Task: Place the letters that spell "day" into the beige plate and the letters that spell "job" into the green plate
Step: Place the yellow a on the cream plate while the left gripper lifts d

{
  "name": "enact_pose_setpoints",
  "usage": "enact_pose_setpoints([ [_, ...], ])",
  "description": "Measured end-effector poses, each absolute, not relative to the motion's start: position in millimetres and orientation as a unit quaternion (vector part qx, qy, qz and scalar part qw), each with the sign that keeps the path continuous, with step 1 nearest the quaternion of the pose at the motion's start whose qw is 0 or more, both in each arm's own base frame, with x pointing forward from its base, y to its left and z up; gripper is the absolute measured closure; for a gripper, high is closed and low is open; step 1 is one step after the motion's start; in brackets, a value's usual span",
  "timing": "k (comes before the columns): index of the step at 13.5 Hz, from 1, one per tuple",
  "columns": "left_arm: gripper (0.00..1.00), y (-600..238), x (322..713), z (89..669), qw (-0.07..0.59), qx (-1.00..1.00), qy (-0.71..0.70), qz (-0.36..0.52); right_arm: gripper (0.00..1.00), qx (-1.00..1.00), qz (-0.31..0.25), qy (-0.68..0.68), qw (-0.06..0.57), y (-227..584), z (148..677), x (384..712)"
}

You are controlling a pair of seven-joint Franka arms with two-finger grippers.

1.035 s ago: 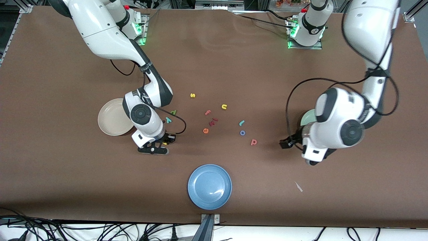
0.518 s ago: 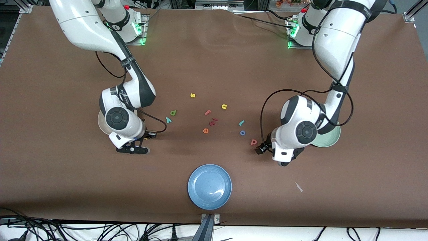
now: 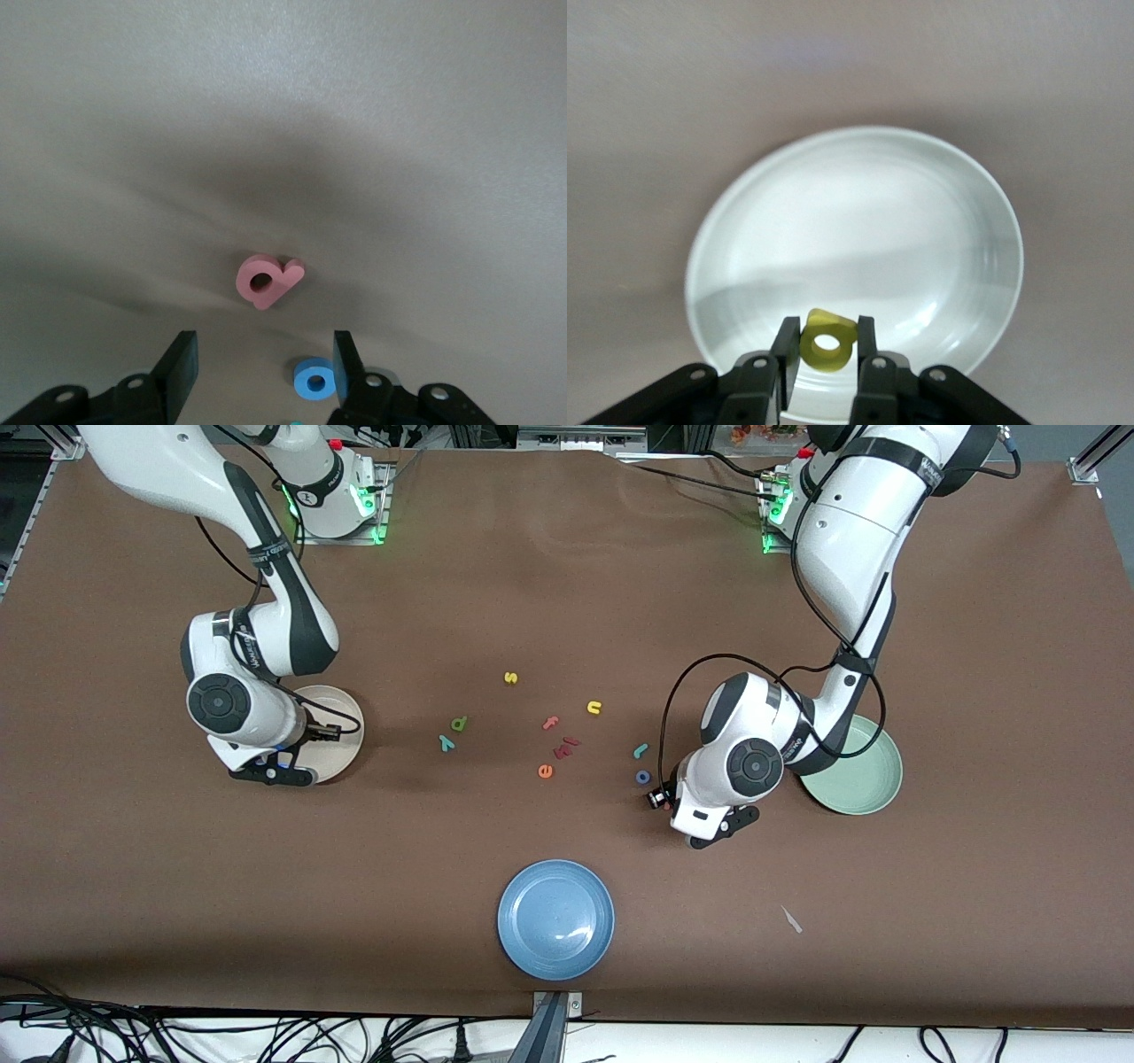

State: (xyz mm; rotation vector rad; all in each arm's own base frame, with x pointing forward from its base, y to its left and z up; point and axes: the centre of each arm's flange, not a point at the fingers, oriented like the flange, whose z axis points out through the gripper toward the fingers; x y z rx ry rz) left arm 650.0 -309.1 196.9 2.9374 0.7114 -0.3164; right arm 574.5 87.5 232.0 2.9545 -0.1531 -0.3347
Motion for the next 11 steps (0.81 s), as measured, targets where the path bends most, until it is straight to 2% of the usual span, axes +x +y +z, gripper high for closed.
enact_pose_setpoints([
  [1, 0.36, -307.6, 649.8, 192.9, 0.05, 0.967, 0.228, -0.105, 0.7, 0.988, -0.12, -0.053, 0.085, 83.1, 223.7, 568.7],
  [5, 0.37, -304.6, 648.8, 181.4, 0.046, 0.969, 0.217, -0.11, 0.7, 0.985, -0.134, -0.061, 0.087, 69.1, 190.1, 554.3],
  [6, 0.37, -304.7, 648.1, 178.7, 0.045, 0.969, 0.216, -0.112, 0.67, 0.985, -0.136, -0.062, 0.087, 67.7, 186.5, 553.6],
  [11, 0.45, -305.2, 650.0, 172.8, 0.051, 0.97, 0.214, -0.103, 0.13, 0.989, -0.118, -0.056, 0.074, 89.7, 213.0, 567.6],
])
